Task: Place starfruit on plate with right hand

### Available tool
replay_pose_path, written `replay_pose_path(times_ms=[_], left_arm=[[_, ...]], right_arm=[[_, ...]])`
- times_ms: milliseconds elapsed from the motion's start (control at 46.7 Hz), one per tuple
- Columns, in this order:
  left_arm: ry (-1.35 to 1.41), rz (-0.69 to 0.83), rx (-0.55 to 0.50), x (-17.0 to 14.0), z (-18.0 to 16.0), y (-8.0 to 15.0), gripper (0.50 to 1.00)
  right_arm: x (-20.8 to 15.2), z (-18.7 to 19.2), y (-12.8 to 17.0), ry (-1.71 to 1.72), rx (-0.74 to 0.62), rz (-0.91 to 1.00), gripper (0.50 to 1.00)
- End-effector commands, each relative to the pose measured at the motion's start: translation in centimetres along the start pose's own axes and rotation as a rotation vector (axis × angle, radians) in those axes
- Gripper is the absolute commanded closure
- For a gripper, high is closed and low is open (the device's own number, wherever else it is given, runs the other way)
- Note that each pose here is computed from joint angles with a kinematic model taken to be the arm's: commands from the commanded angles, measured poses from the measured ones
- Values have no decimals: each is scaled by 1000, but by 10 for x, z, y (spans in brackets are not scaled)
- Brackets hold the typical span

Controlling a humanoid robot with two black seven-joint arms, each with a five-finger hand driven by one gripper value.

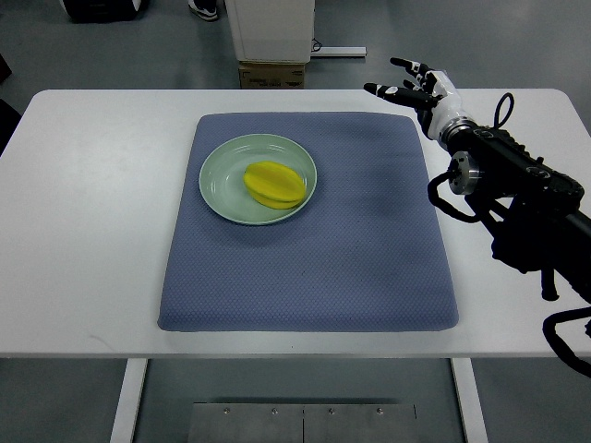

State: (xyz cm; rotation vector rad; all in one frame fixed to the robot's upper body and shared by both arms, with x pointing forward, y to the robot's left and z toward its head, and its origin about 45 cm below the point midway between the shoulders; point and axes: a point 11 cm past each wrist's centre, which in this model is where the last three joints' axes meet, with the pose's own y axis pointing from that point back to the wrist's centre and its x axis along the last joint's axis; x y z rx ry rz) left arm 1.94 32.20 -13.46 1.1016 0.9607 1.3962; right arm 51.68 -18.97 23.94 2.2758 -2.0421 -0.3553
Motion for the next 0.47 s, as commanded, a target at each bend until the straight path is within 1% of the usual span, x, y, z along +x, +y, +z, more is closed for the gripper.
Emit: replay_pose_path(times_ms=[0, 193, 450], left_arm=[[1, 0, 0, 0, 0, 0, 500], [-1, 0, 0, 0, 0, 0, 500], [1, 0, 0, 0, 0, 0, 500]], right_arm=[[4, 5, 1, -18, -7, 13, 500], [11, 15, 4, -52, -23, 33, 500], [25, 16, 5, -120, -17, 69, 500]])
